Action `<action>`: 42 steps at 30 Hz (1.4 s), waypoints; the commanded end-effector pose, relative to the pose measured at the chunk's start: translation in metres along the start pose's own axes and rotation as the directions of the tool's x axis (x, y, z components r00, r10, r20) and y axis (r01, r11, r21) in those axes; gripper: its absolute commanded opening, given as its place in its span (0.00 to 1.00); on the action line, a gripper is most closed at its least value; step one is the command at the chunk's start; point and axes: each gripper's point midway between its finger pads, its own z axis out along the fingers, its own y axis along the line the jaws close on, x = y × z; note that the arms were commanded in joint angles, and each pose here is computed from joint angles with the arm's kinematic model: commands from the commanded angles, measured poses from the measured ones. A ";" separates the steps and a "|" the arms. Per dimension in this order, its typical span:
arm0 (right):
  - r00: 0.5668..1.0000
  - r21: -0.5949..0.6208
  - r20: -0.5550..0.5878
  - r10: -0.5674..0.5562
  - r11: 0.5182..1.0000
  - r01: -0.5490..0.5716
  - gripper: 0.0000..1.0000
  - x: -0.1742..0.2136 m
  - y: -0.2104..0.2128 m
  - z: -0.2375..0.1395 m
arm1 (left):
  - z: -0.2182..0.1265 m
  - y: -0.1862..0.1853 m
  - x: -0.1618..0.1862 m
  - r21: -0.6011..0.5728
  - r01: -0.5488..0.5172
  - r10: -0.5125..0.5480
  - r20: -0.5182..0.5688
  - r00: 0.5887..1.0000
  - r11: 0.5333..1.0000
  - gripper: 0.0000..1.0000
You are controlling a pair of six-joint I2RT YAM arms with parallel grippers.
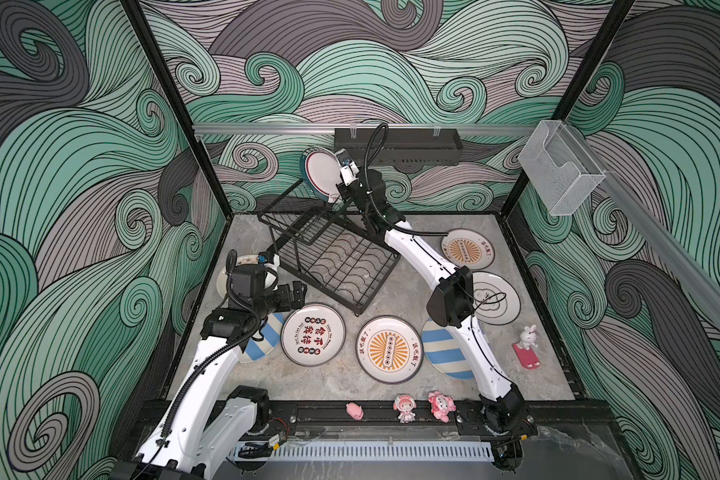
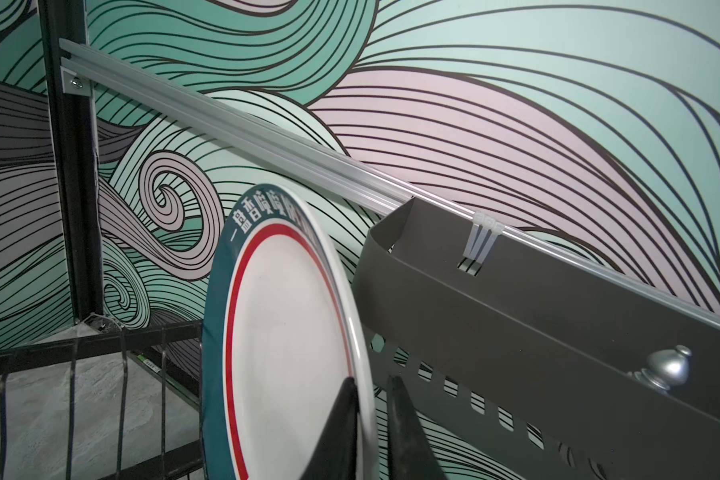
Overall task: Load the plates into the dish rack
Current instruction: 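Lower the held plate into the rack slots with the right gripper, then open the right gripper and withdraw it from the rack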
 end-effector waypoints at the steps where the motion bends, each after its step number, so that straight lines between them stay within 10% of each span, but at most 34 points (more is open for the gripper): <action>1: 0.999 0.067 0.046 0.004 0.998 -0.007 0.18 -0.014 -0.018 0.000 | -0.004 0.003 0.000 -0.015 -0.007 0.007 -0.002 1.000 1.000 0.99; 17: 0.999 0.003 0.031 0.008 1.000 -0.008 0.61 -0.047 -0.019 -0.018 | -0.012 0.001 -0.006 -0.010 -0.016 0.017 0.039 0.999 1.000 0.99; 21: 0.999 -0.031 0.010 0.033 0.999 -0.033 0.85 -0.060 -0.021 -0.030 | -0.016 0.003 -0.011 -0.026 -0.018 0.020 0.055 0.998 0.999 0.98; 42: 0.910 -0.174 -0.404 0.089 0.970 -0.172 0.98 -0.041 -0.058 -0.172 | -0.024 -0.021 -0.020 0.102 -0.017 0.008 0.085 0.996 0.995 0.99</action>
